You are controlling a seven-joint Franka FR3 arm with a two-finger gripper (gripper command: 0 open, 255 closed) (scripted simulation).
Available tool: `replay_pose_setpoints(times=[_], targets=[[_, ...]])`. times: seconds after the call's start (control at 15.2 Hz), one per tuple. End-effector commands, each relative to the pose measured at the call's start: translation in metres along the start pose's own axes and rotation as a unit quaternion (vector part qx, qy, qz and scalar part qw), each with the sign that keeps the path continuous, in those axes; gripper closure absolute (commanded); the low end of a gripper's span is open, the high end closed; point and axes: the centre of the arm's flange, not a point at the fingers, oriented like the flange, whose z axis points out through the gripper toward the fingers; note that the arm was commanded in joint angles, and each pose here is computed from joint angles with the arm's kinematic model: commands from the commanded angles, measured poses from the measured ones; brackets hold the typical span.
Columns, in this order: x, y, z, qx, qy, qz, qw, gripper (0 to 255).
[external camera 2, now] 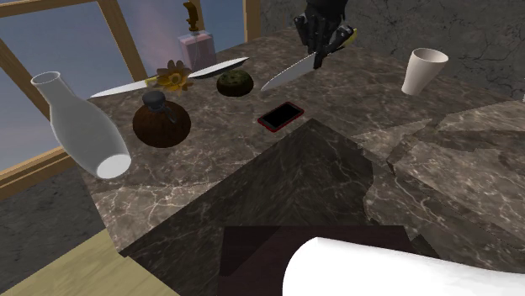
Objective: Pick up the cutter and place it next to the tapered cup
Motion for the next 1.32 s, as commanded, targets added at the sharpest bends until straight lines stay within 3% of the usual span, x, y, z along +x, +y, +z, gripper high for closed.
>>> replay_pose_setpoints(times=[0.0, 1.25], targets=[[0.025, 0.013, 0.002, 0.000, 0.000, -0.001, 1.0000, 255], [0.257, 0.106, 0.007, 0.000, 0.000, -0.001, 1.0000, 255]])
